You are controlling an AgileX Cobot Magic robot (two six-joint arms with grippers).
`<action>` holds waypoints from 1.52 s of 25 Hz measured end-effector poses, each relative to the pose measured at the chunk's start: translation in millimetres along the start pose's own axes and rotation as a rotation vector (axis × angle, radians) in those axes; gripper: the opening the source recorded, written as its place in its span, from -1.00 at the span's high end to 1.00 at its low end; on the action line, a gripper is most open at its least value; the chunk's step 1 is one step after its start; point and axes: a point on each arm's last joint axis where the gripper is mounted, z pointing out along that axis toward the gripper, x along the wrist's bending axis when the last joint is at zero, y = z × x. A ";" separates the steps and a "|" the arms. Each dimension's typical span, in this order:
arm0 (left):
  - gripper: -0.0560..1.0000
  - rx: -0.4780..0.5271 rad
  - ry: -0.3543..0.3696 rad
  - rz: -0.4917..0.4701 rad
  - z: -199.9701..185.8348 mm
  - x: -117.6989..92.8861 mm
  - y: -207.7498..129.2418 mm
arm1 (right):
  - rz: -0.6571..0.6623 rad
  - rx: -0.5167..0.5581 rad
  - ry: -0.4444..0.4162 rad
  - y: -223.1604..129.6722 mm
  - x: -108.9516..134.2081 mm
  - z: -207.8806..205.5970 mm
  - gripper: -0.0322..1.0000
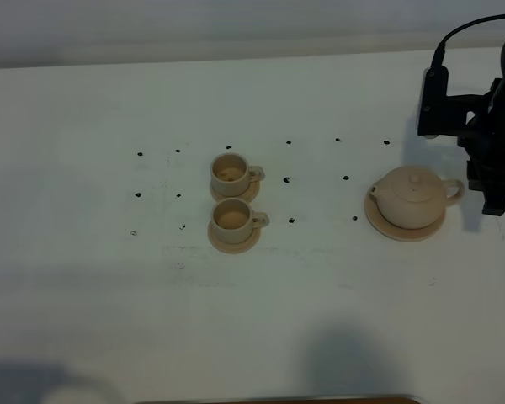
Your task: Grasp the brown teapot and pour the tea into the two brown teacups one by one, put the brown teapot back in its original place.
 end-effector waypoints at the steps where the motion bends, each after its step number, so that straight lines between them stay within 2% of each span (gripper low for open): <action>1: -0.01 0.000 0.000 0.000 0.0 0.0 0.0 | -0.005 -0.001 0.001 2.3 1.0 -0.4 0.32; 13: -0.01 0.000 0.000 0.000 0.0 0.0 0.0 | -0.013 -0.015 -0.013 9.1 2.0 -0.5 0.32; 38: -0.01 0.000 0.000 0.000 0.0 0.0 0.0 | -0.038 -0.016 0.002 18.8 1.8 25.0 0.32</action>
